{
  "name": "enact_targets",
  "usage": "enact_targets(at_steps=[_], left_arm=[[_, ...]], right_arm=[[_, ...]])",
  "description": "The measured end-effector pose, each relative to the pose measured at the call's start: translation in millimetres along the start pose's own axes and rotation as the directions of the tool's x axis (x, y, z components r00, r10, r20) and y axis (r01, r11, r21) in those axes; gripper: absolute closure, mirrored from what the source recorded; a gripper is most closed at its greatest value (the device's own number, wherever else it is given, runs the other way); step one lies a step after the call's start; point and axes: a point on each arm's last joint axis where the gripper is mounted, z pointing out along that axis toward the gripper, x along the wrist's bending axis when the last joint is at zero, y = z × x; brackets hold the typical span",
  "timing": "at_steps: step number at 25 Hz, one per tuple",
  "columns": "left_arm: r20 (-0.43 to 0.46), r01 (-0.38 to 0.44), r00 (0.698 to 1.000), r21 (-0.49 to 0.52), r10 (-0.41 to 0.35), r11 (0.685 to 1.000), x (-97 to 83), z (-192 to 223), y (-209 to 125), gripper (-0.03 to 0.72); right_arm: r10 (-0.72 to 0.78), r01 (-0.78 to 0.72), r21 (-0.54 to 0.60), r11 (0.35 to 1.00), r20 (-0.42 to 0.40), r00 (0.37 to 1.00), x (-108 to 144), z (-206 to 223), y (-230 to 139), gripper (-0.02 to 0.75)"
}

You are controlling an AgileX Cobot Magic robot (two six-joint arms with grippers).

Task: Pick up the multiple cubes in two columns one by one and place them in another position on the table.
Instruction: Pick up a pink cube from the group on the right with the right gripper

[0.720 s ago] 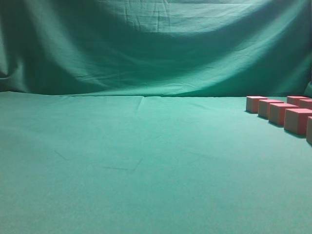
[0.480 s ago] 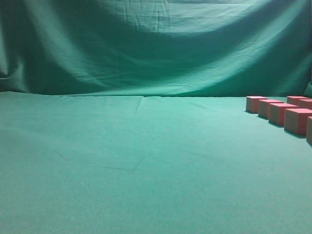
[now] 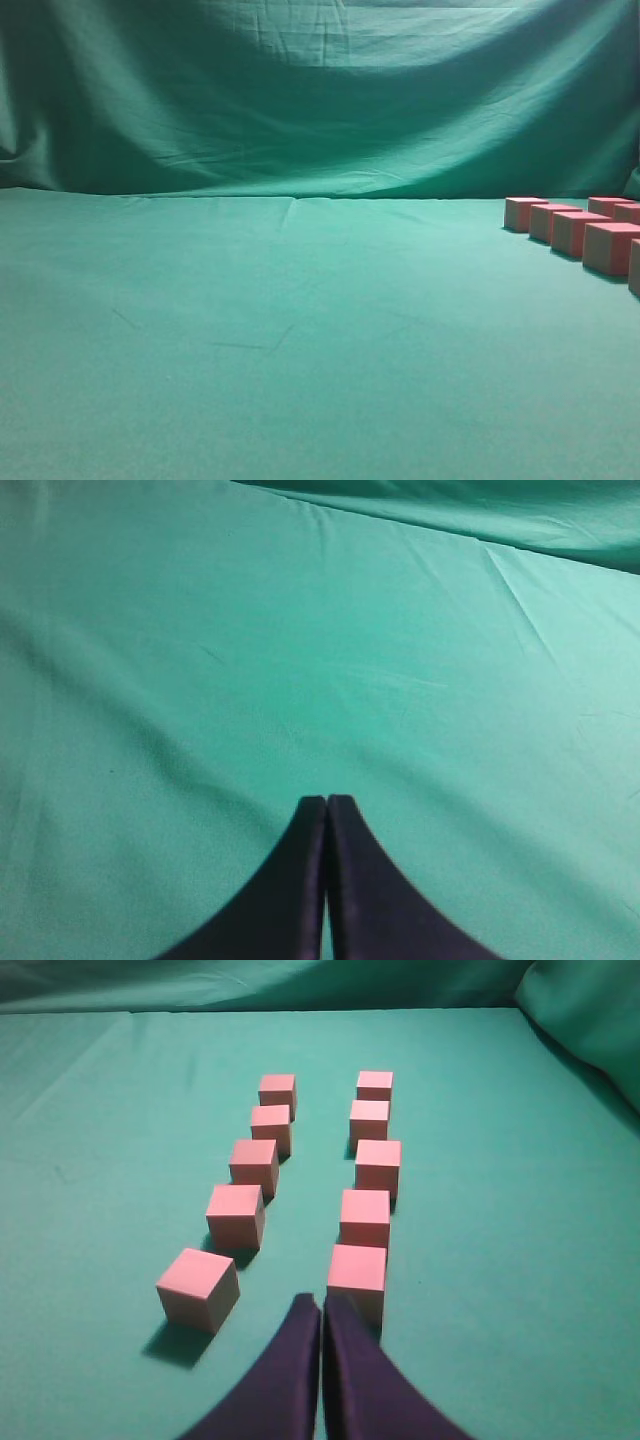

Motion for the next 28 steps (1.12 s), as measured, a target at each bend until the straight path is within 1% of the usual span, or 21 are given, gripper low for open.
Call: enact_targets(at_steps=[11, 14, 16, 17, 18, 19, 21, 23, 25, 26, 28], left_arm=[[0.0, 0.0, 1.0, 0.0, 0.0, 1.0, 0.0, 0, 0, 0.688], [0.0, 0.0, 1.0, 0.0, 0.0, 1.0, 0.0, 0, 0, 0.688], [0.0, 0.0, 1.0, 0.0, 0.0, 1.0, 0.0, 0, 0, 0.688], [0.0, 0.0, 1.0, 0.0, 0.0, 1.0, 0.0, 0, 0, 0.688], [0.0, 0.0, 1.0, 0.0, 0.0, 1.0, 0.0, 0, 0, 0.688], [0.0, 0.0, 1.0, 0.0, 0.0, 1.0, 0.0, 0, 0, 0.688], [0.0, 0.0, 1.0, 0.0, 0.0, 1.0, 0.0, 0, 0, 0.688], [0.0, 0.0, 1.0, 0.0, 0.0, 1.0, 0.0, 0, 0, 0.688], [0.0, 0.0, 1.0, 0.0, 0.0, 1.0, 0.0, 0, 0, 0.688], [0.0, 0.0, 1.0, 0.0, 0.0, 1.0, 0.0, 0, 0, 0.688], [0.0, 0.0, 1.0, 0.0, 0.0, 1.0, 0.0, 0, 0, 0.688]], right_arm=[[0.0, 0.0, 0.0, 1.0, 0.0, 1.0, 0, 0, 0, 0.738], [-0.038, 0.038, -0.005, 0.999, 0.016, 0.999, -1, 0, 0, 0.738], [-0.028, 0.029, -0.059, 0.998, 0.022, 0.999, -2, 0, 5, 0.738], [0.006, -0.005, -0.101, 0.995, 0.016, 1.0, -2, 0, 8, 0.738], [0.068, -0.066, -0.167, 0.984, 0.001, 0.998, -1, -1, 14, 0.738], [0.142, -0.142, -0.237, 0.961, -0.018, 0.99, -2, -2, 21, 0.738], [0.272, -0.275, -0.355, 0.893, -0.058, 0.961, -4, -6, 32, 0.738], [0.334, -0.328, -0.463, 0.823, -0.072, 0.94, -9, -10, 41, 0.738], [0.363, -0.348, -0.52, 0.78, -0.077, 0.929, -12, -13, 46, 0.738], [0.369, -0.354, -0.522, 0.776, -0.08, 0.926, -12, -14, 46, 0.738], [0.355, -0.352, -0.505, 0.788, -0.094, 0.93, -9, -17, 53, 0.738]])
